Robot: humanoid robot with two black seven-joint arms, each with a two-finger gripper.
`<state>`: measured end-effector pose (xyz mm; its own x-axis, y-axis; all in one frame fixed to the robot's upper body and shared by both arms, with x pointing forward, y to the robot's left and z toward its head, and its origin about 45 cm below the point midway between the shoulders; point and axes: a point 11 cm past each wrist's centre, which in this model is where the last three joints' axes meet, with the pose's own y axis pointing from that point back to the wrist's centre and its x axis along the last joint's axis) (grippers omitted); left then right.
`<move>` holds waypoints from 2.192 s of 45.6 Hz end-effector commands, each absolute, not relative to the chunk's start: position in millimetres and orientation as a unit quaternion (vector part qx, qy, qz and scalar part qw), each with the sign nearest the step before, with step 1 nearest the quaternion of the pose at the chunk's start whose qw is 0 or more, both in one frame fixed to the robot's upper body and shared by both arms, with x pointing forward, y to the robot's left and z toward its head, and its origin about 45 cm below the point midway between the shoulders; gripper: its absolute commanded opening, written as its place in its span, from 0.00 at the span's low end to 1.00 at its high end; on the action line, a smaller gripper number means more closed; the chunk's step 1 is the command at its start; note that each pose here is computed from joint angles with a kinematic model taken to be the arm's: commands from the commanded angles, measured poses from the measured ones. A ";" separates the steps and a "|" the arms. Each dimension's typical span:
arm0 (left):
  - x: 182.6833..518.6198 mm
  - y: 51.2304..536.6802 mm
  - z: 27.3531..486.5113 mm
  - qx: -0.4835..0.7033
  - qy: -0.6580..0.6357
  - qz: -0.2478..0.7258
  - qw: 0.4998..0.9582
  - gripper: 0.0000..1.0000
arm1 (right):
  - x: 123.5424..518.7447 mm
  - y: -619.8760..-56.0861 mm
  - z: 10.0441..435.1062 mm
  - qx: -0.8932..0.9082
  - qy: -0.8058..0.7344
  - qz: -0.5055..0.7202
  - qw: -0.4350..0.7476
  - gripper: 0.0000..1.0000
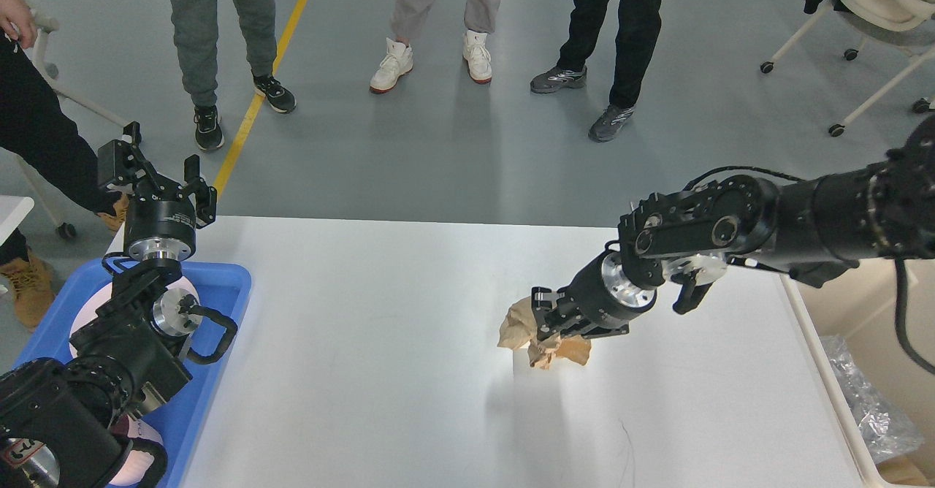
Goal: Tidy desktop
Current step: 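Lift the brown paper and drop it into the white bin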
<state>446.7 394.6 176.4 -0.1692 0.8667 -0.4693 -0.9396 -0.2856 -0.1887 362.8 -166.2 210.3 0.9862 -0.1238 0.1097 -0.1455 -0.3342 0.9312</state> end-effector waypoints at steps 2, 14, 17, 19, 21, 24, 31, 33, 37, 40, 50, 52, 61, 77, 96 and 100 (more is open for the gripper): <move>446.7 394.6 176.4 -0.252 0.072 0.761 0.593 0.96 | 385.4 -187.4 272.8 0.825 -0.105 0.022 0.555 0.00; 446.7 394.6 176.4 -0.252 0.072 0.761 0.593 0.96 | 404.8 -228.6 360.2 0.835 -0.160 0.043 0.524 0.00; 446.7 394.6 176.4 -0.252 0.072 0.761 0.593 0.96 | 406.4 -236.9 376.2 0.837 -0.172 0.049 0.517 0.00; 446.7 394.6 176.4 -0.252 0.072 0.761 0.593 0.96 | 406.8 -240.3 384.5 0.839 -0.177 0.052 0.512 0.00; 446.7 394.6 176.4 -0.252 0.072 0.761 0.593 0.96 | 406.6 -244.1 389.5 0.840 -0.181 0.051 0.509 0.00; 446.6 394.6 176.6 -0.252 0.072 0.761 0.593 0.96 | 407.1 -249.4 392.2 0.840 -0.187 0.050 0.507 0.00; 446.7 394.6 176.4 -0.252 0.072 0.761 0.593 0.96 | 419.2 -285.4 385.4 0.809 -0.228 0.051 0.539 0.00; 446.7 394.6 176.4 -0.252 0.072 0.761 0.593 0.96 | 426.6 -306.2 380.5 0.793 -0.253 0.047 0.552 0.00; 446.7 394.6 176.4 -0.252 0.072 0.761 0.593 0.96 | 438.3 -358.6 360.7 0.754 -0.316 0.032 0.575 0.00; 446.7 394.6 176.4 -0.252 0.072 0.761 0.593 0.96 | 439.1 -402.2 347.7 0.725 -0.369 0.021 0.581 0.00; 446.7 394.6 176.4 -0.252 0.072 0.761 0.593 0.96 | 414.6 -510.6 283.3 0.613 -0.480 0.003 0.628 0.00; 446.7 394.6 176.4 -0.252 0.072 0.761 0.593 0.96 | 407.7 -524.9 272.4 0.593 -0.492 0.003 0.637 0.00; 446.7 394.6 176.4 -0.252 0.072 0.761 0.593 0.96 | 375.3 -569.8 230.9 0.523 -0.518 0.008 0.677 0.00; 446.7 394.6 176.4 -0.252 0.072 0.761 0.593 0.96 | 338.3 -586.3 168.7 0.482 -0.492 0.011 0.725 0.93; 446.7 394.6 176.4 -0.252 0.072 0.761 0.593 0.96 | 325.0 -568.2 132.5 0.498 -0.458 -0.004 0.736 1.00; 446.7 394.6 176.4 -0.252 0.072 0.761 0.593 0.96 | 324.9 -566.3 131.4 0.501 -0.455 -0.006 0.736 1.00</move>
<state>446.7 394.6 176.4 -0.1692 0.8667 -0.4692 -0.9396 -0.2856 -0.1887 325.1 -569.5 133.9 0.5781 -0.4614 0.6729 -0.4520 0.5055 0.7350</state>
